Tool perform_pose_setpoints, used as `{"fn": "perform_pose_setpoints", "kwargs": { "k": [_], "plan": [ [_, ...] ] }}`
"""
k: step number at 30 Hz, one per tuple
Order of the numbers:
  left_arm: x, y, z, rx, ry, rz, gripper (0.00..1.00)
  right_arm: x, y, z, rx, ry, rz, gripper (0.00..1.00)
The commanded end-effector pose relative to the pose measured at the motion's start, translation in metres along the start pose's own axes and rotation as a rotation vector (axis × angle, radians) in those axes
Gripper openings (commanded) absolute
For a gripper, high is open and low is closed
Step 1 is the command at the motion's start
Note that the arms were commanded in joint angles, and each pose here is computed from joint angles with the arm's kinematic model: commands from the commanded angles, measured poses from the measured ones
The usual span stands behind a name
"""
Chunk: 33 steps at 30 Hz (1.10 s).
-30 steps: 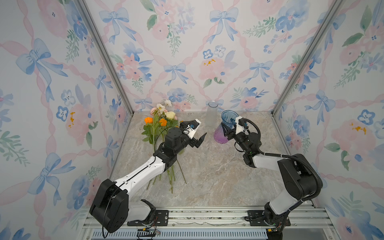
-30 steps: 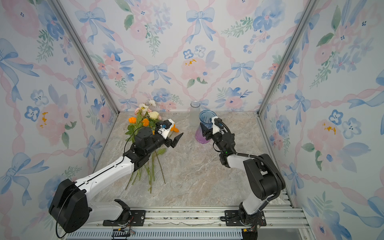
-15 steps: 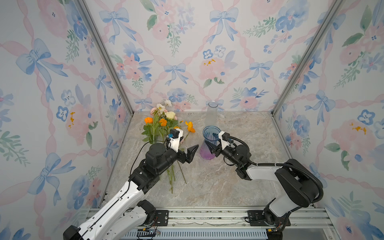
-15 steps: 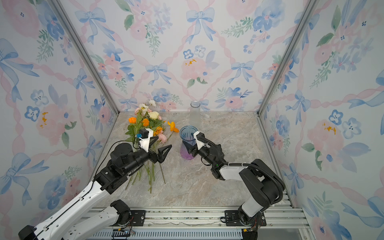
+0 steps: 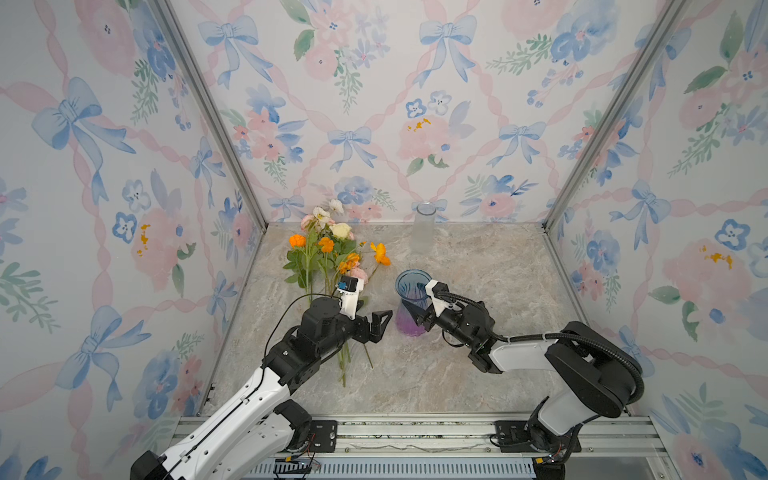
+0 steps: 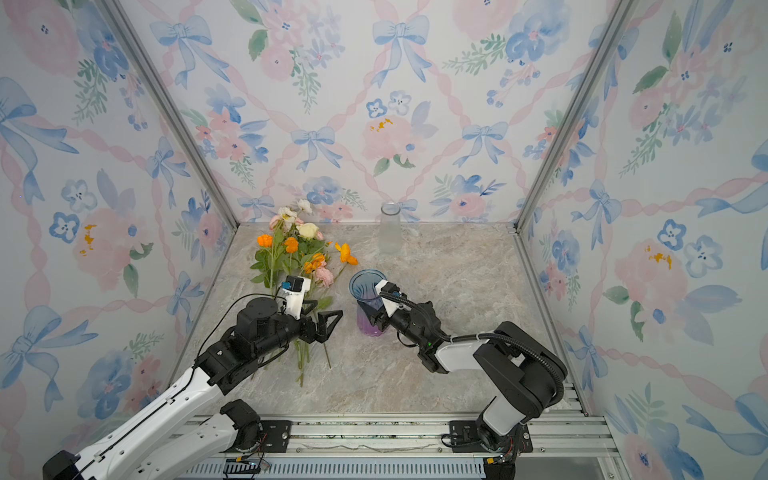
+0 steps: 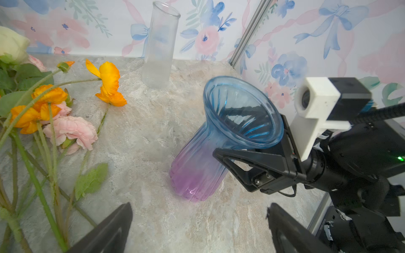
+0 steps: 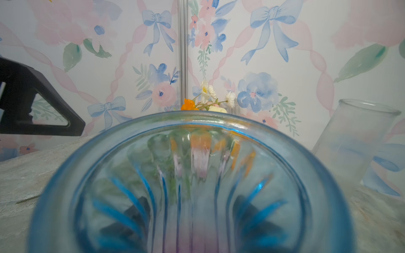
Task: Arrange the flowers into the vase
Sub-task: 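Drag the vase nearer with the right gripper while the left lowers to stems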
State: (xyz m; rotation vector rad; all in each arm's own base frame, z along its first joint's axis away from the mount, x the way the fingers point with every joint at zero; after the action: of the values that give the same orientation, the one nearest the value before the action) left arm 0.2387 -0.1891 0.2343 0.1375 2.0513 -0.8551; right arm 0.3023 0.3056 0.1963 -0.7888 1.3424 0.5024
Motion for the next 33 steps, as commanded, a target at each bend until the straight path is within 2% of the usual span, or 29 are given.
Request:
{"fn": "perform_pose_setpoints", "kwargs": {
  "k": [1,8,10,14,19,22,28,33],
  "plan": [
    [0.003,-0.001,0.001,0.007,0.018,-0.018,0.98,-0.055,-0.015,-0.008,0.072,-0.211,-0.022,0.32],
    [0.003,-0.002,0.002,0.013,0.023,-0.019,0.98,-0.035,-0.013,-0.014,0.078,-0.158,-0.017,0.35],
    [0.002,-0.004,0.002,0.018,0.024,-0.019,0.98,-0.031,-0.013,-0.015,0.081,-0.149,-0.013,0.39],
    [0.002,-0.006,0.003,0.026,0.031,-0.018,0.98,-0.024,-0.016,-0.02,0.105,-0.127,0.007,0.72],
    [0.0,-0.007,0.007,0.028,0.044,-0.017,0.98,-0.015,-0.017,-0.028,0.124,-0.098,0.004,0.89],
    [0.004,-0.005,0.012,0.019,0.062,-0.024,0.98,-0.01,-0.017,-0.033,0.119,-0.086,0.0,0.93],
    [-0.02,-0.015,0.013,0.014,0.022,-0.024,0.98,0.006,-0.012,-0.054,0.083,-0.042,0.013,0.99],
    [-0.024,-0.015,0.021,-0.005,0.049,-0.007,0.98,0.024,0.003,-0.08,0.014,0.095,0.02,1.0]
  ]
}}
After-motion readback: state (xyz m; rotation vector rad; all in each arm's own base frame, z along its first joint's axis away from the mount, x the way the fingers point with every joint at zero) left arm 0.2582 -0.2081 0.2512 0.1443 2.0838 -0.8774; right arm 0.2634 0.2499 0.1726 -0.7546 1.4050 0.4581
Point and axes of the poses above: each gripper's point midway between its finger pads, its own z axis out along the fingers, its own y axis along the line the jaws close on, x = y × z, the point moved 1 cm from there along -z, back along the fingers, and after that the axes turned 11 degrees about -z, right-handed, at the moved point
